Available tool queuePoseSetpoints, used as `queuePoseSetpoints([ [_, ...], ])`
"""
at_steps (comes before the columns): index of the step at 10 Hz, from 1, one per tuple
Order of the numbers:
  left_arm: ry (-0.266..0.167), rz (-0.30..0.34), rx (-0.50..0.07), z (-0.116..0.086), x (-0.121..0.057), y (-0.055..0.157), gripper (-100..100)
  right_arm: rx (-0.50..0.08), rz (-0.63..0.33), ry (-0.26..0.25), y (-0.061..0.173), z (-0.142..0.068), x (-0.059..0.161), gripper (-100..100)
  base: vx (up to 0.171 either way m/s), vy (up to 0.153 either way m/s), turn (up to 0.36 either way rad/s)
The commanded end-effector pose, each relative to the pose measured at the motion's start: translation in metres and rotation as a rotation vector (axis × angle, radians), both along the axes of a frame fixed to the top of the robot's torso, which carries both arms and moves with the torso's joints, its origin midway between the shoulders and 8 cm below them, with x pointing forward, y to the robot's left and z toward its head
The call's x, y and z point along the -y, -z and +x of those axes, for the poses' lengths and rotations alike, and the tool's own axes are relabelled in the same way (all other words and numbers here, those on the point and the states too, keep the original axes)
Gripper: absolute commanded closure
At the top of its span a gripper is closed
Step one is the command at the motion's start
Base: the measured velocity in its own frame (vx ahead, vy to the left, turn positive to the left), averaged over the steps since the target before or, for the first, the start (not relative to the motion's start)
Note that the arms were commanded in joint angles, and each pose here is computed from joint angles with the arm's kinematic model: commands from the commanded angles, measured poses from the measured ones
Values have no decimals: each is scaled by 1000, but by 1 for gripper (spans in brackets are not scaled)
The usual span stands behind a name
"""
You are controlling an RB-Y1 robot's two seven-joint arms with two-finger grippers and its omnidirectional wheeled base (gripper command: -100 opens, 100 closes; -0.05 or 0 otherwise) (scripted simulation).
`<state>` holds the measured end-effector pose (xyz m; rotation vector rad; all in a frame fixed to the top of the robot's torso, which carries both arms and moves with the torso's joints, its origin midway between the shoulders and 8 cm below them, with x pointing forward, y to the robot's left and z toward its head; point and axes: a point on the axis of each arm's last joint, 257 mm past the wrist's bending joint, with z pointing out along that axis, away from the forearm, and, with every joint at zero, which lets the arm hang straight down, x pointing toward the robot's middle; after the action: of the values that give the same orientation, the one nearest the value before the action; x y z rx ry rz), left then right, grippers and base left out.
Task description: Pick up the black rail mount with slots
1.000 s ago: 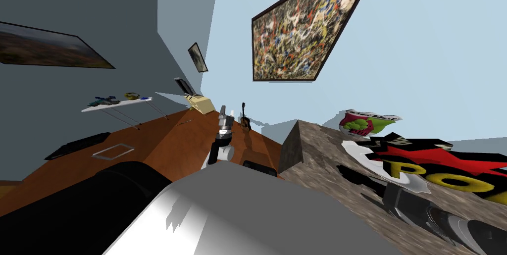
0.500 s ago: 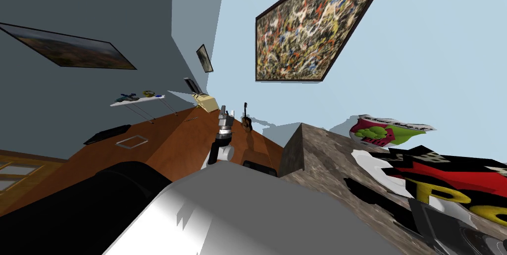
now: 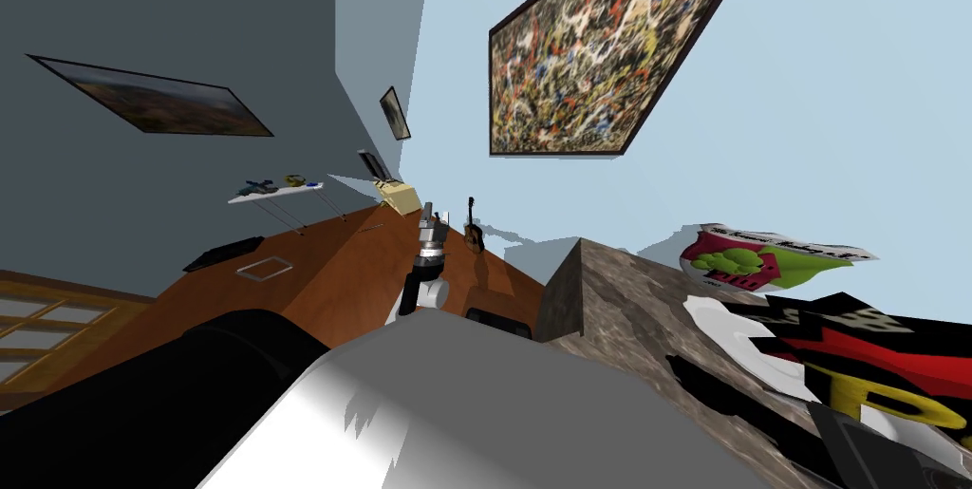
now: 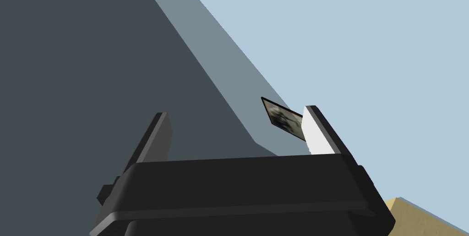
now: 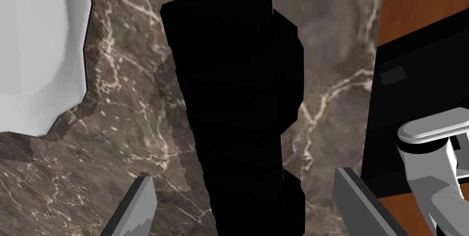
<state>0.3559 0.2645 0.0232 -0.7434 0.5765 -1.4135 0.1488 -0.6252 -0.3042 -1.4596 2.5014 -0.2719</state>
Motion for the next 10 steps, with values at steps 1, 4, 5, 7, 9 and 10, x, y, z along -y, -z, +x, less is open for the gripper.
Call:
queuePoseSetpoints([
  [1,0,0,0,0,0,0,0,-1,-2,-7,2,-5,4,-100,56,30,-12],
  [4,0,0,0,0,0,0,0,0,-3,-5,8,-22,13,-100,66,24,-7],
  [5,0,0,0,0,0,0,0,0,-4,-9,10,-28,15,-100,66,20,-8],
  [7,0,0,0,0,0,0,0,0,-3,-12,16,-39,19,-100,67,23,-7],
  [9,0,0,0,0,0,0,0,1,0,-15,21,-51,22,-100,71,32,-8],
  [10,0,0,0,0,0,0,0,0,0,-13,19,-46,21,-100,33,8,-4],
])
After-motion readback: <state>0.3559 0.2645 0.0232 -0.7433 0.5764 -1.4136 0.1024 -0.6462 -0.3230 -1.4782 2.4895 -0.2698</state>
